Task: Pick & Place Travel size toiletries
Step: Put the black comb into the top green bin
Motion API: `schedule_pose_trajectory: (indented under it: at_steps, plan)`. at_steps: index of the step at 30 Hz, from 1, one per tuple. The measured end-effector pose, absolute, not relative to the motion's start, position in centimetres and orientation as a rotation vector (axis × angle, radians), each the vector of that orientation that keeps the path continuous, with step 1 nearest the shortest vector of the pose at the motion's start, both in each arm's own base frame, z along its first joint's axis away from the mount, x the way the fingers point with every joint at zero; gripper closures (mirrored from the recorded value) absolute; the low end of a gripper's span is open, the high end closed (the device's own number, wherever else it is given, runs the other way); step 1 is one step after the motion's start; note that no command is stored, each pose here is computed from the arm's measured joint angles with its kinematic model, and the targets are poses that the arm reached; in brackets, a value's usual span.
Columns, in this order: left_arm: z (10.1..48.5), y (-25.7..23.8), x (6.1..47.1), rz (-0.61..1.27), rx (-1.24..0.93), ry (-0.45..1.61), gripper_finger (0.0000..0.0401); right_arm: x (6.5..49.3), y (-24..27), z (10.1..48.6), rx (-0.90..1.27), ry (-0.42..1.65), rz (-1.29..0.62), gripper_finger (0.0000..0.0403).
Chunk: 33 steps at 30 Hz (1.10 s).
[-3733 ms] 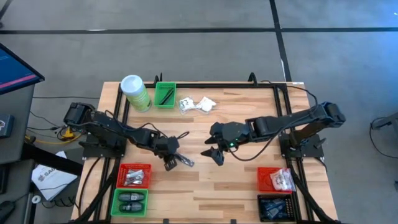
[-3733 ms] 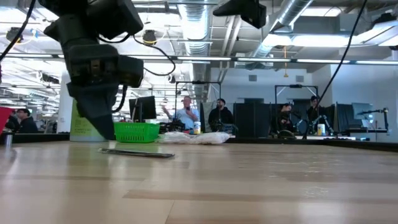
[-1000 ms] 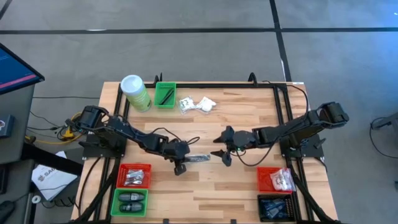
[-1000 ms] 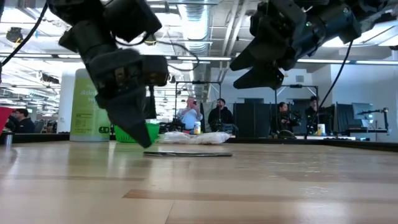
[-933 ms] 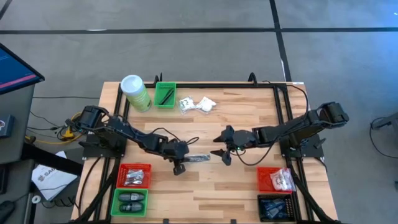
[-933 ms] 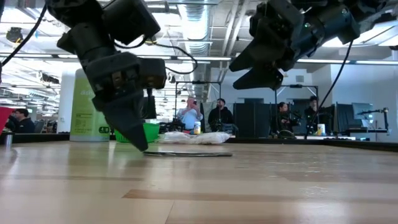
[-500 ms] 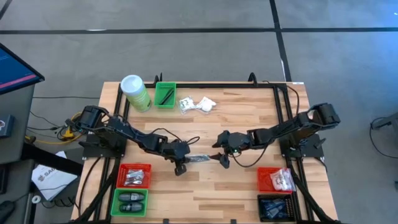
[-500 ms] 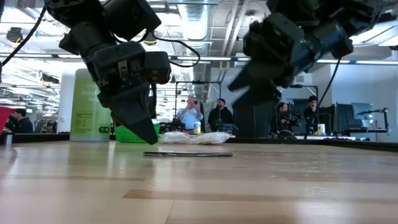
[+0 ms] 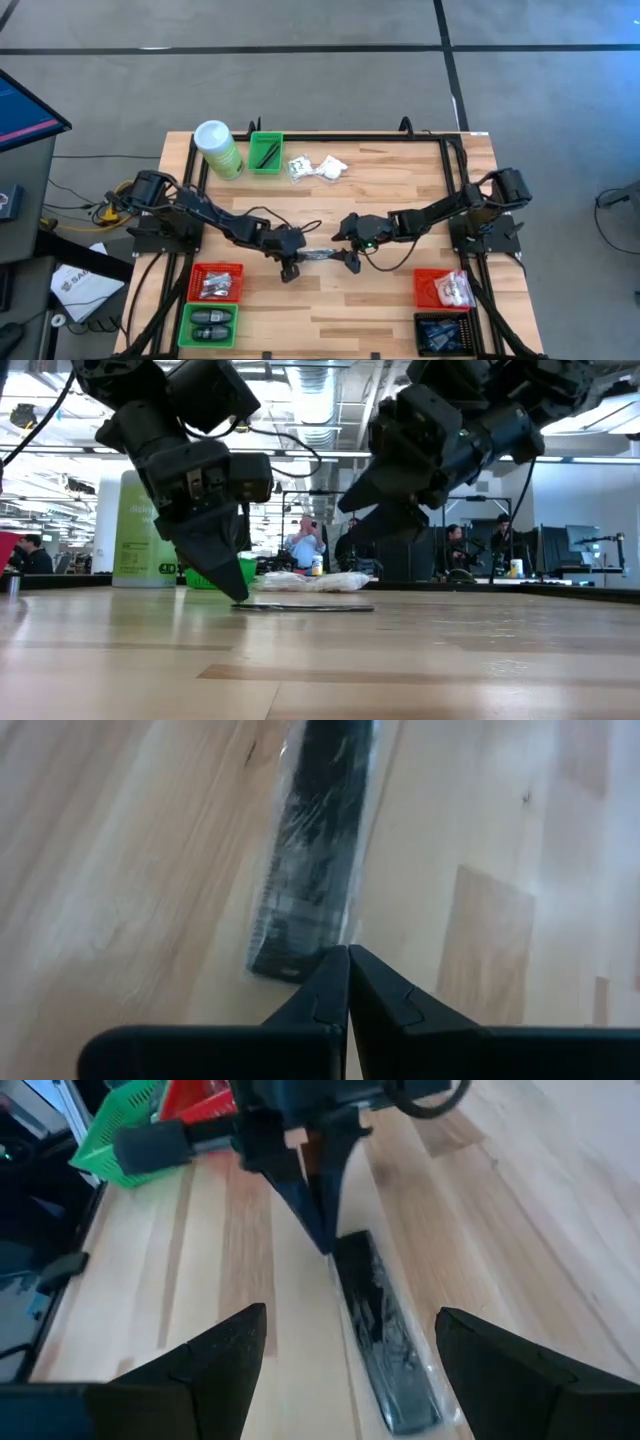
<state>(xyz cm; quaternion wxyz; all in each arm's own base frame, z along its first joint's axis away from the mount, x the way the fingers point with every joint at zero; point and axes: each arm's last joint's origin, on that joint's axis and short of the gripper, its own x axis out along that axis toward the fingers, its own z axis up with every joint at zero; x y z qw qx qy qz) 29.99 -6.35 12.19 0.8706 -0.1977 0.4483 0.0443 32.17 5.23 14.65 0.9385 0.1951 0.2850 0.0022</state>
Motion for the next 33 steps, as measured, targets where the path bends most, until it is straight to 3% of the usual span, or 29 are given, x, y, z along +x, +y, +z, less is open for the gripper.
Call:
schedule_pose_trajectory:
  at_steps: [19, 33]
  plan:
    - [10.2, -6.5, 30.2, 0.088, -0.431, 1.007, 0.0401, 32.7, 2.6, 14.1, 0.415, 0.622, -0.08, 0.0122]
    - [10.1, -6.5, 30.1, 0.075, -0.406, 1.008, 0.0401, 32.5, 1.3, 13.9, 0.436, 0.692, 0.093, 0.0122]
